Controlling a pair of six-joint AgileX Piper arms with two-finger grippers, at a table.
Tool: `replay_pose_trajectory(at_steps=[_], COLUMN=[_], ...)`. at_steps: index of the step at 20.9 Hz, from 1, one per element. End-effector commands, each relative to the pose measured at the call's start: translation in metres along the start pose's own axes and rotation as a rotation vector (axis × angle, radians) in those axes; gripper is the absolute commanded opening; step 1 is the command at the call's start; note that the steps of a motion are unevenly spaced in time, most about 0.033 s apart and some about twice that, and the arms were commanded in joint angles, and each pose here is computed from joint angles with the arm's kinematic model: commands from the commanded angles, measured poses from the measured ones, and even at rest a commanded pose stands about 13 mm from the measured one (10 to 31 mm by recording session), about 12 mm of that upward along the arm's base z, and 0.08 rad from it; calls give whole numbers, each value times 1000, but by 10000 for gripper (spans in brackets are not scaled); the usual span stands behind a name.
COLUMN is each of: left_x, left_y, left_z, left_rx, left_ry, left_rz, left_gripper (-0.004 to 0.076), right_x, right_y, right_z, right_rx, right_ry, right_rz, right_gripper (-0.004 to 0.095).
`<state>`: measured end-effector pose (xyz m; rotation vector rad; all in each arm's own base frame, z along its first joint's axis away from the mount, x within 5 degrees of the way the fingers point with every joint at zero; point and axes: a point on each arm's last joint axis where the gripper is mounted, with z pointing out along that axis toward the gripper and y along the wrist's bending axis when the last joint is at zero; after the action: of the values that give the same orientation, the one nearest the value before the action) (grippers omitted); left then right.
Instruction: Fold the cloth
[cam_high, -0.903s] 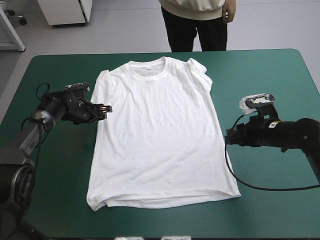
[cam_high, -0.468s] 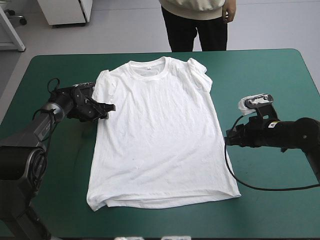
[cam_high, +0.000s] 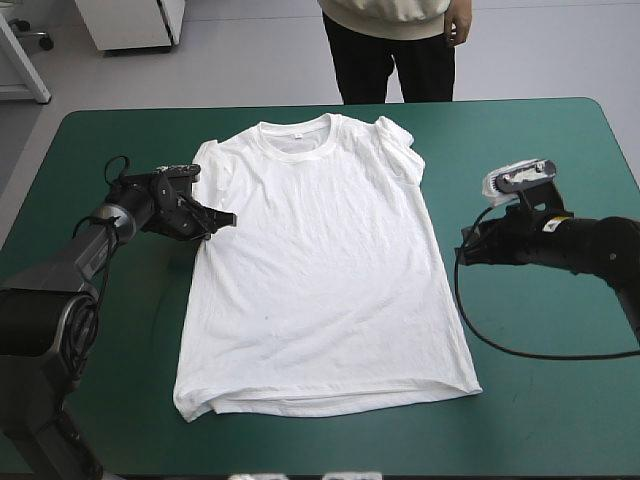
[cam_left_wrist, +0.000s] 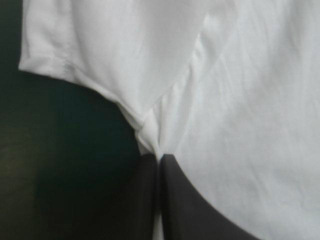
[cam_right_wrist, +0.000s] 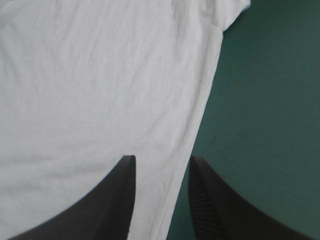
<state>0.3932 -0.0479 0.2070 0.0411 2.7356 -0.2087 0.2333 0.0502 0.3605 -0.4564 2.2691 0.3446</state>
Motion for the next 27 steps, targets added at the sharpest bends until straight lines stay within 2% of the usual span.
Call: replay_pose_trajectory(at_steps=[1, 3, 7, 11, 20, 23, 25, 26, 27], left_x=[3, 3, 2, 3, 3, 3, 2, 1, 0], left_y=[-8, -8, -9, -9, -10, -10, -10, -10, -10], left_z=[-5, -5, -5, -5, -5, -5, -5, -5, -5], left_rx=[32, 31, 44, 45, 49, 48, 48, 48, 49], left_ry=[32, 30, 22, 31, 33, 30, 22, 10, 3], left_rz=[-9, -4, -19, -20, 2, 2, 2, 0, -1], left_gripper=[-9, -9, -9, -9, -9, -9, -9, -9, -9], right_x=[-52, -76, -98, -102, -88, -81, -78, -77, -78], right_y=[-12, -21, -35, -32, -48, -48, -48, -48, -47], right_z=[-3, 20, 91, 160, 232, 240, 240, 240, 240], right_rx=[50, 24, -22, 25, 38, 22, 18, 13, 6], right_ry=[-156, -120, 53, 197, 290, 329, 360, 364, 364], right_rz=[-13, 14, 42, -35, 4, 22, 23, 11, 6], right_gripper=[434, 506, 505, 506, 496, 447, 329, 218, 162])
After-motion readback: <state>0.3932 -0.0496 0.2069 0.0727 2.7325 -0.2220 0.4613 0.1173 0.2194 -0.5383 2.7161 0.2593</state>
